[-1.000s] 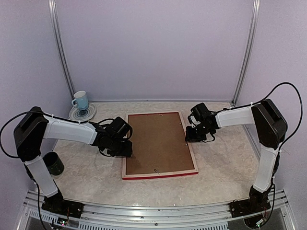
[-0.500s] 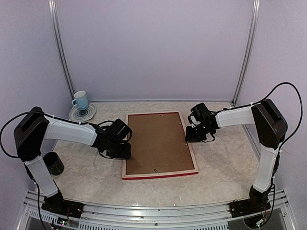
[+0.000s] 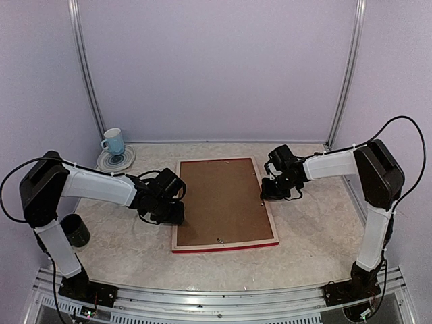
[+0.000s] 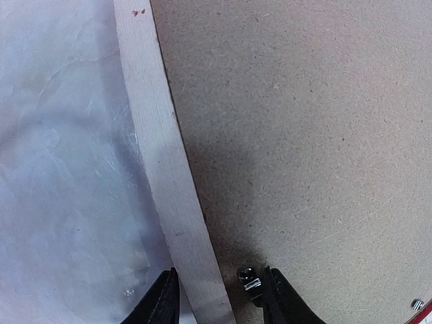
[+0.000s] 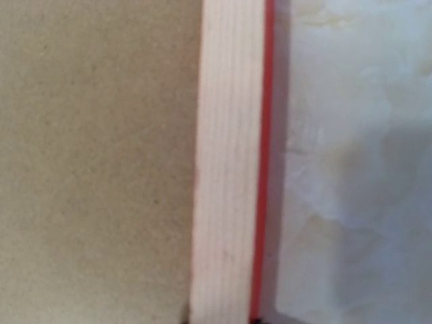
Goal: Put the photo into the frame
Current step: Press the fastener onto the backboard.
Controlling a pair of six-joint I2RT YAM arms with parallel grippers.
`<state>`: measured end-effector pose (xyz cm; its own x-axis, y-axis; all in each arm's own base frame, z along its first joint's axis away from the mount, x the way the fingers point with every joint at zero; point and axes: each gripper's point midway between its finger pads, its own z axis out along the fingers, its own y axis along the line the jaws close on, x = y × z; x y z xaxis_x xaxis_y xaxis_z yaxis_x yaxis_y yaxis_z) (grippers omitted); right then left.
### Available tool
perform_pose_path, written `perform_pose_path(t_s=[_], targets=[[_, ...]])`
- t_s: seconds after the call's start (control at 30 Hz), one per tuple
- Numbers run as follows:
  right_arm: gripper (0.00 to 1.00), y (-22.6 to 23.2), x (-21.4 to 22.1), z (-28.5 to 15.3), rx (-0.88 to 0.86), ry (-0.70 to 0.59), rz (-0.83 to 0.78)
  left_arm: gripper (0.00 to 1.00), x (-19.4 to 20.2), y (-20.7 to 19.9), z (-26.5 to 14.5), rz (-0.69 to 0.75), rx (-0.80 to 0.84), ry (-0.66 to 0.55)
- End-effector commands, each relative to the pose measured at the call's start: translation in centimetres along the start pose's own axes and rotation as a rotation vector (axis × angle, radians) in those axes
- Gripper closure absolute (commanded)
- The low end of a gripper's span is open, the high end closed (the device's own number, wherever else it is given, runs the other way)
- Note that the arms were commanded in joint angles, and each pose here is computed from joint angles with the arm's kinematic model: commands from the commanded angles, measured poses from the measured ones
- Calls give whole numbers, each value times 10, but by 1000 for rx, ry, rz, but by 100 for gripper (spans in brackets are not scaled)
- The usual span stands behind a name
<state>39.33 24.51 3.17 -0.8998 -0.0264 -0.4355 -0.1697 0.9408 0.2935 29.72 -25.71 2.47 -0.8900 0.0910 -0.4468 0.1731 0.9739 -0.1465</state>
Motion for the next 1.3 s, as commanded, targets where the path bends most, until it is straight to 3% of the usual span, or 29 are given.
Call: perform_pose_path(t_s=[0.0,0.77,1.03,1.27], targets=[[89,2,11,3,-23,31,-16,60,14,8,3,7,-27,33],[88,2,11,4,-24,34,-17,74,11,16,3,1,-73,18],[89,3,11,5,-28,37,-19,84,12,24,4,-14,-99,8],[89,3,11,4,-29,36,-18,86,9,30,4,-34,-108,-4]])
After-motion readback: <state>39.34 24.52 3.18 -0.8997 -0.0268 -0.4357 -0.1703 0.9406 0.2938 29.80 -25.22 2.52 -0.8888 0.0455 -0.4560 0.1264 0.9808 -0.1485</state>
